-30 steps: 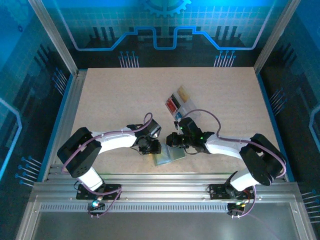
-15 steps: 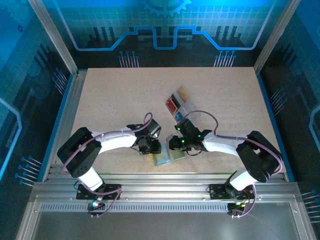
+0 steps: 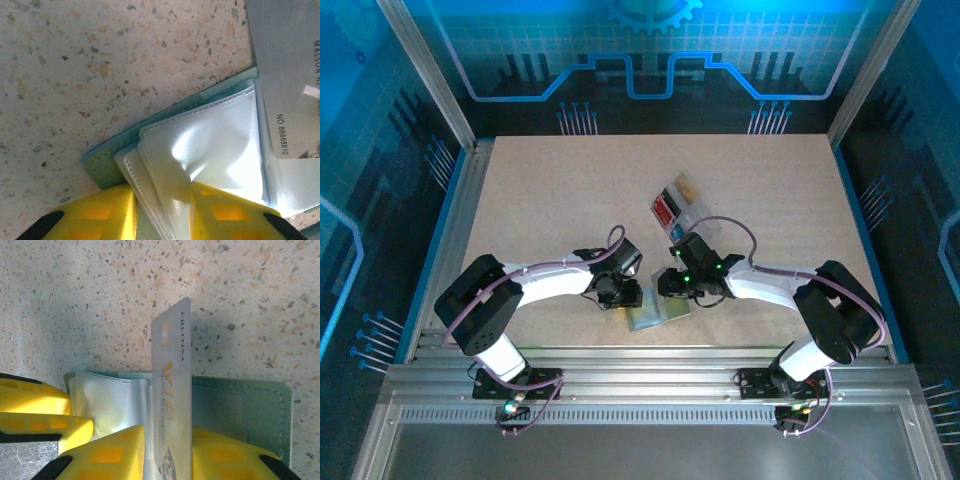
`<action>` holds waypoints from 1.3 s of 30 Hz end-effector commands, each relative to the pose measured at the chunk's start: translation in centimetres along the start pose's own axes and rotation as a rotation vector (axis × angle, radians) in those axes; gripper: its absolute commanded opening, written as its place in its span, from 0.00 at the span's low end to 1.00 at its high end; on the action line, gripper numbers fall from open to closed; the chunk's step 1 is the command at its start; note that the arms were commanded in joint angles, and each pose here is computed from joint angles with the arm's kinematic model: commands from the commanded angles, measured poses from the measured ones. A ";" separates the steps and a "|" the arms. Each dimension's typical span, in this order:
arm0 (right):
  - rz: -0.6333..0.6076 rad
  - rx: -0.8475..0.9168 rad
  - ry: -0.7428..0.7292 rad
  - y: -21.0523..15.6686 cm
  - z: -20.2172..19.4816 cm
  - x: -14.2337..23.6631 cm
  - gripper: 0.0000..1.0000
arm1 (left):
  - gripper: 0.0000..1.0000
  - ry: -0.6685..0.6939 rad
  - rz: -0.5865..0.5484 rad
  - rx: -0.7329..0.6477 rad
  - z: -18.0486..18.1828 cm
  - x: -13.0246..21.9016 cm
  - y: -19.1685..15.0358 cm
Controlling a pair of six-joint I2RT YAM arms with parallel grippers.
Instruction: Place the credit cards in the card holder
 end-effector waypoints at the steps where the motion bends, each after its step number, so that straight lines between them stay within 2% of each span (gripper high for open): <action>1: 0.009 0.001 0.020 0.4 0.2 0.3 0.26 | 0.29 0.065 0.076 0.010 2.5 -4.0 -2.3; 10: 0.003 -0.003 0.044 1.0 0.4 0.4 0.21 | 0.28 0.065 0.079 0.011 2.6 -4.2 -2.4; 13: 0.010 -0.005 0.045 1.1 0.3 0.1 0.13 | 0.28 0.066 0.082 0.014 2.7 -4.2 -2.5; 15: 0.015 -0.005 0.047 0.9 0.3 0.1 0.01 | 0.28 0.068 0.083 0.014 2.8 -4.1 -2.6; 16: 0.016 -0.004 0.049 0.8 0.3 0.1 0.00 | 0.28 0.069 0.084 0.015 2.8 -4.1 -2.7; 23: -0.031 -0.015 0.152 -0.2 0.7 1.4 0.00 | 0.28 0.069 0.101 -0.007 3.0 -4.4 -3.1; 31: -0.090 -0.090 0.307 -1.2 0.7 1.1 0.00 | 0.27 0.083 0.123 0.003 3.5 -4.8 -3.7; 39: -0.118 -0.124 0.357 -1.5 0.4 1.2 0.00 | 0.27 0.088 0.127 0.009 3.7 -5.0 -3.7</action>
Point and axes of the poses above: each hand's point on the last joint's axis, 136 mm out from that joint toward the fingers, its own x axis back along the fingers, its own z axis along the line the jaws close on, y = z × x, the point moved 1 cm from there along x, back along the fingers, and after that the axes turned 3 degrees about -x, right-handed, at the moved point
